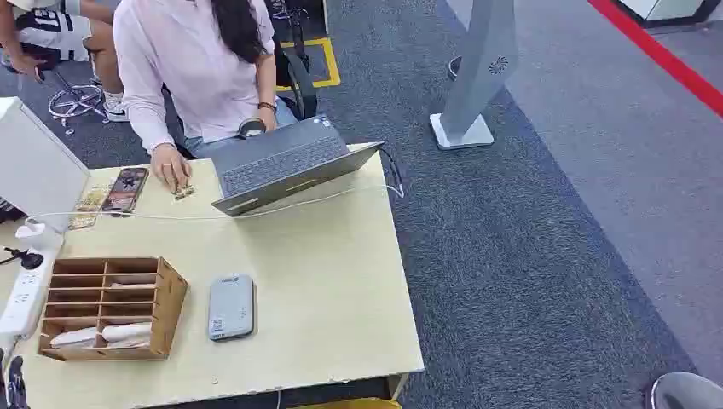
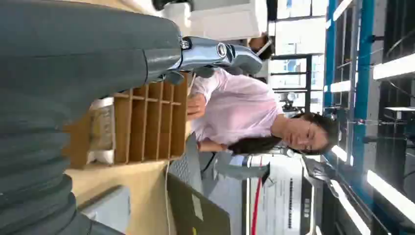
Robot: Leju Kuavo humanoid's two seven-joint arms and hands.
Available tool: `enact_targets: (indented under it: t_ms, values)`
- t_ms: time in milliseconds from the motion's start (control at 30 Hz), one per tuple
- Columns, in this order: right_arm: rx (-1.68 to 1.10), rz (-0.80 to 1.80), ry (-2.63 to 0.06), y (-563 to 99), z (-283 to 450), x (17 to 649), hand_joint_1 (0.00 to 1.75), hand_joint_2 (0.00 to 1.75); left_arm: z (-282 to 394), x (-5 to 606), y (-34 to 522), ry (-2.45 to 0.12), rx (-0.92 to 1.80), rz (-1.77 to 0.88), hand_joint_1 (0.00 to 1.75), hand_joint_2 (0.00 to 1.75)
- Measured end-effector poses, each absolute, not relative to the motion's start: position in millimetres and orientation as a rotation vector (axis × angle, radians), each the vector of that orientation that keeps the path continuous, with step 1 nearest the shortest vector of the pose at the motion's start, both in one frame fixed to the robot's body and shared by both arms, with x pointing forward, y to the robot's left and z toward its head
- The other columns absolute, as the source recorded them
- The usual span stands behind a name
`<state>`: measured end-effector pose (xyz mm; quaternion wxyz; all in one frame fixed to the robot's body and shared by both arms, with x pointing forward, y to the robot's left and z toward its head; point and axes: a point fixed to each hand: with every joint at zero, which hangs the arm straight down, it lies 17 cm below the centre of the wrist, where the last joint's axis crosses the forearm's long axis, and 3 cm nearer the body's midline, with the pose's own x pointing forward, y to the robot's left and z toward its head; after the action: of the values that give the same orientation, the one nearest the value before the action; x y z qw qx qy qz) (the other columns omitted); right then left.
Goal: Pass the card to the sensor for recognition and then transmit it.
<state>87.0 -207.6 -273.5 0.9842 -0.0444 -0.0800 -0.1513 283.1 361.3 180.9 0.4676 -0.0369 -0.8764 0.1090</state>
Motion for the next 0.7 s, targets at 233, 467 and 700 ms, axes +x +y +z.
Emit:
enact_targets:
  t_ms: [233,467,700]
  values:
    - [-0.072,-0.240,-0.177,-205.1,-272.9,90.9,0.00,1.75,201.0,325.9,358.3,-2.166,0.079,0.126,0.00,1.75]
    - [-0.063,-0.202,-0.182,-203.2,-272.6,91.8,0.00,1.75,205.0,371.2,352.6,-2.106,0.235,-0.030,0.00,1.75]
    - [-0.060,-0.164,-0.181,-201.4,-272.6,91.4,0.00,1.75,202.3,413.2,349.6,-2.014,0.408,-0.180,0.00,1.75]
